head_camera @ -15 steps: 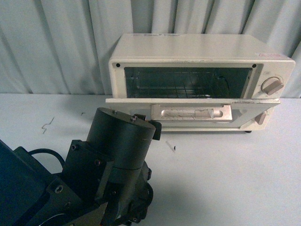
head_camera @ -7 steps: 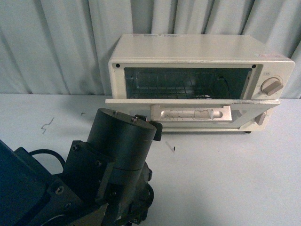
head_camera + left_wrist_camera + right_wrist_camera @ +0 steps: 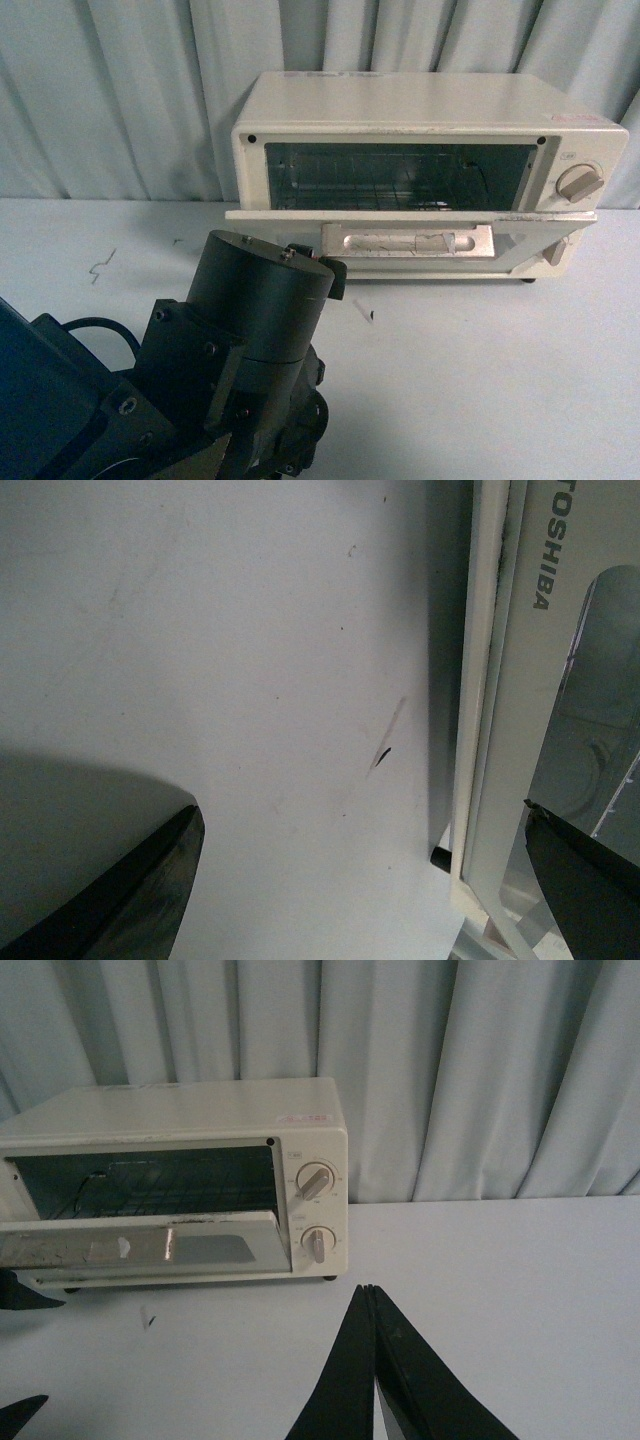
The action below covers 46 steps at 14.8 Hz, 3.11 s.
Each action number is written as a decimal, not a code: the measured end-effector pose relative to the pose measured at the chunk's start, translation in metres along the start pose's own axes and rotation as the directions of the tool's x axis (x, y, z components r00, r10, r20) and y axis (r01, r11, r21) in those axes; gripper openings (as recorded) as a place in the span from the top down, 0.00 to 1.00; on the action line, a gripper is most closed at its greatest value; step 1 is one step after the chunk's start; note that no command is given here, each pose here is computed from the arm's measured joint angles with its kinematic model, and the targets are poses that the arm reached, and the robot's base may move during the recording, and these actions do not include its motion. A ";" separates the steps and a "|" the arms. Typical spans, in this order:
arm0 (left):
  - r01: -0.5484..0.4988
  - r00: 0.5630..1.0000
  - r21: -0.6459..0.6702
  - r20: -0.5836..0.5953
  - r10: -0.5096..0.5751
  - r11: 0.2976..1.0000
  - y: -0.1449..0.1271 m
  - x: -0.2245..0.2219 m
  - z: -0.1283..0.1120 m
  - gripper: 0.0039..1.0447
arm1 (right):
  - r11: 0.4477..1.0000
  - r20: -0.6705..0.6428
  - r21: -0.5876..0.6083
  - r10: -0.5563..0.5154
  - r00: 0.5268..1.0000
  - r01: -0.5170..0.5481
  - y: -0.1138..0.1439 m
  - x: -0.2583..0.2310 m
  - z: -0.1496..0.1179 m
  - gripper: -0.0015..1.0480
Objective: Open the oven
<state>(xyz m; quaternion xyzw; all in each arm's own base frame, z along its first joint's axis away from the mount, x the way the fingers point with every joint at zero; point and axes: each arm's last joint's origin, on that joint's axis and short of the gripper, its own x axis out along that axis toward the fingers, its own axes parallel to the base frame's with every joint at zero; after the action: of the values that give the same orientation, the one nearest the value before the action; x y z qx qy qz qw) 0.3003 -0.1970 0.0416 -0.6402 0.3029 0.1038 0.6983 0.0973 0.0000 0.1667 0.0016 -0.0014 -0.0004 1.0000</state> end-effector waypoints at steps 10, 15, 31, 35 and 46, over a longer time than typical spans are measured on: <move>0.000 1.000 0.000 0.000 0.000 1.000 0.000 0.000 0.000 0.06 | 1.000 0.000 -0.001 0.000 1.000 0.000 0.000 0.000 0.000 0.98; 0.000 1.000 0.000 0.000 0.000 1.000 0.000 0.000 0.000 0.06 | 1.000 0.000 -0.001 0.000 1.000 0.000 0.000 0.000 0.000 0.52; -0.306 0.933 0.825 0.360 -0.024 0.475 0.089 -0.120 0.082 0.50 | 1.000 0.003 -0.001 0.001 1.000 -0.001 0.000 0.000 0.000 0.06; -0.255 0.869 0.955 0.296 -0.397 0.154 0.036 -0.186 0.118 0.99 | 1.000 0.000 -0.001 0.001 1.000 -0.001 0.000 0.000 0.000 0.06; -0.232 0.785 0.957 0.289 -0.548 0.172 0.018 -0.257 0.137 0.99 | 1.000 0.001 -0.001 0.001 1.000 -0.001 0.000 0.000 0.000 0.06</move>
<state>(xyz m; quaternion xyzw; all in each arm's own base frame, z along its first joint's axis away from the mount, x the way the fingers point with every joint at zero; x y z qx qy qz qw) 0.1264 -0.0003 0.1686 -0.0087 -0.0089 -0.0008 0.9999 0.0973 0.0000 0.1668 0.0010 -0.0018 0.0000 1.0000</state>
